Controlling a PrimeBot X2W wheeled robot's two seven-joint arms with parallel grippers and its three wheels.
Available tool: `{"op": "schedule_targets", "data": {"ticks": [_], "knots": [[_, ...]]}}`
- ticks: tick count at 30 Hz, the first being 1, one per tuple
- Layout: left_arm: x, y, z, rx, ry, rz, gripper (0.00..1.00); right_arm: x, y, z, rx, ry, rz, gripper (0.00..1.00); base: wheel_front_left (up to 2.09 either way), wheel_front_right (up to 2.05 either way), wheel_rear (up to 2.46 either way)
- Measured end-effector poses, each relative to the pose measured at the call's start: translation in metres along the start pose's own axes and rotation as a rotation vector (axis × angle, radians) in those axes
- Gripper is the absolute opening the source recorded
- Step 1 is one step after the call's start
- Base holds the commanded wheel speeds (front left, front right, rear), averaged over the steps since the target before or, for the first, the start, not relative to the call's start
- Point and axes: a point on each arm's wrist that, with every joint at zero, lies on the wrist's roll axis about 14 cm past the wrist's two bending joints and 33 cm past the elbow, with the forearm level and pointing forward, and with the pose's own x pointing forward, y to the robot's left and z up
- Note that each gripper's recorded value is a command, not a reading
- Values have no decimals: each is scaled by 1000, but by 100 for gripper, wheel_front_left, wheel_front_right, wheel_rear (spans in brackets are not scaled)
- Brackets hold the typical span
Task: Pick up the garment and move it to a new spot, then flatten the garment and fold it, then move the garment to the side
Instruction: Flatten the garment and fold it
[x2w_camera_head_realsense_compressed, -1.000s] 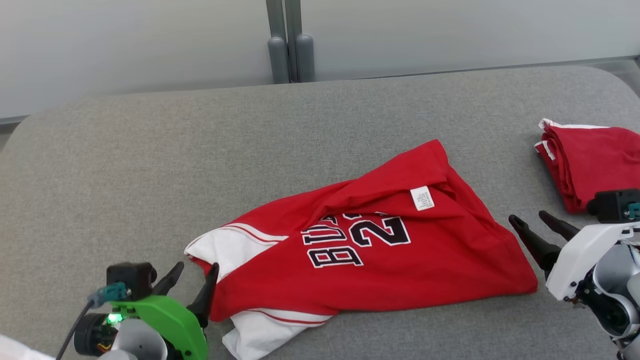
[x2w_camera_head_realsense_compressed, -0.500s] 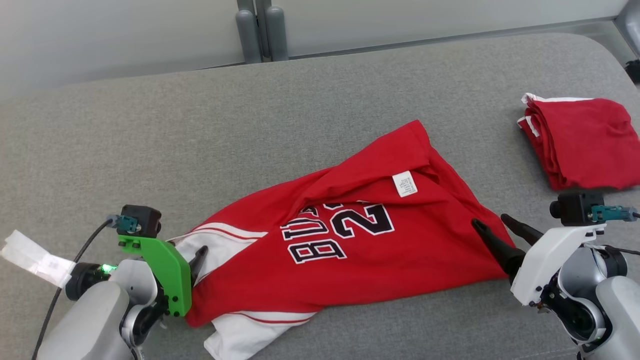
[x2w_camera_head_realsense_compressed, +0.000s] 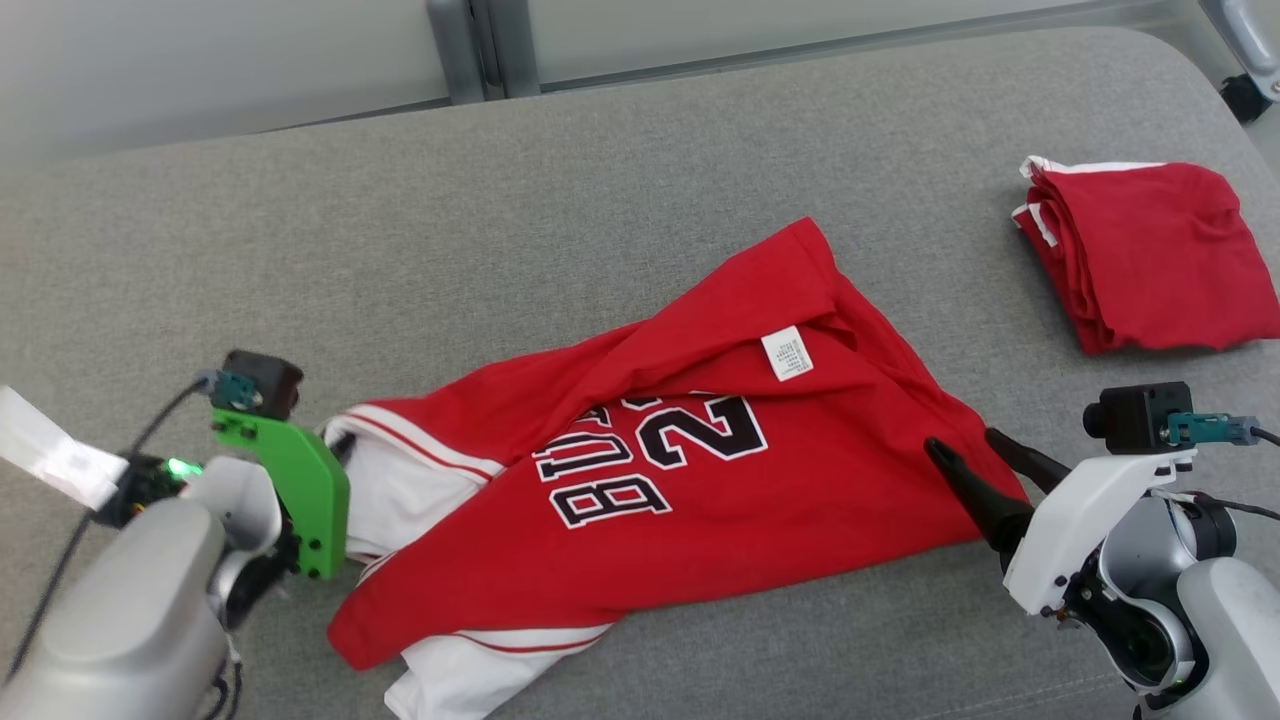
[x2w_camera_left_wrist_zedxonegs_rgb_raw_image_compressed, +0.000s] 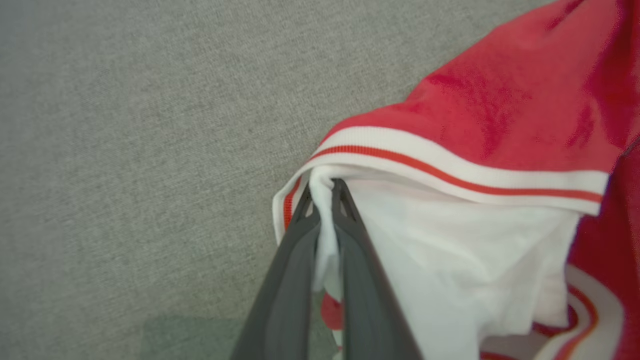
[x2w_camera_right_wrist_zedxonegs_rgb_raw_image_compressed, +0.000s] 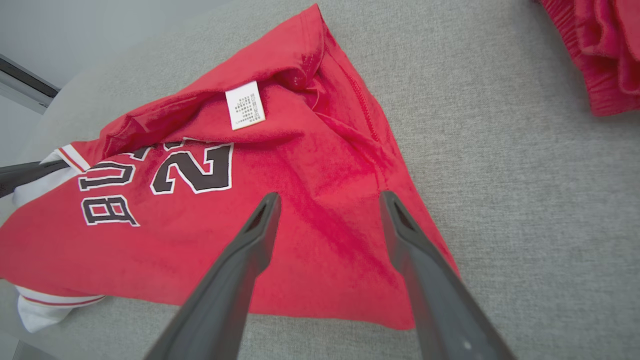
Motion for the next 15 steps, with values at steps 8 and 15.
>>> {"op": "schedule_targets", "data": {"ticks": [8,15], "knots": [[-1,50,83,113,-99,79,0,9,-10,1,22,-16,-29,100,0,0,0],[17,76,133,165,-145,125,0,17,-23,-2,37,-21,-66,100,0,0,0]]}}
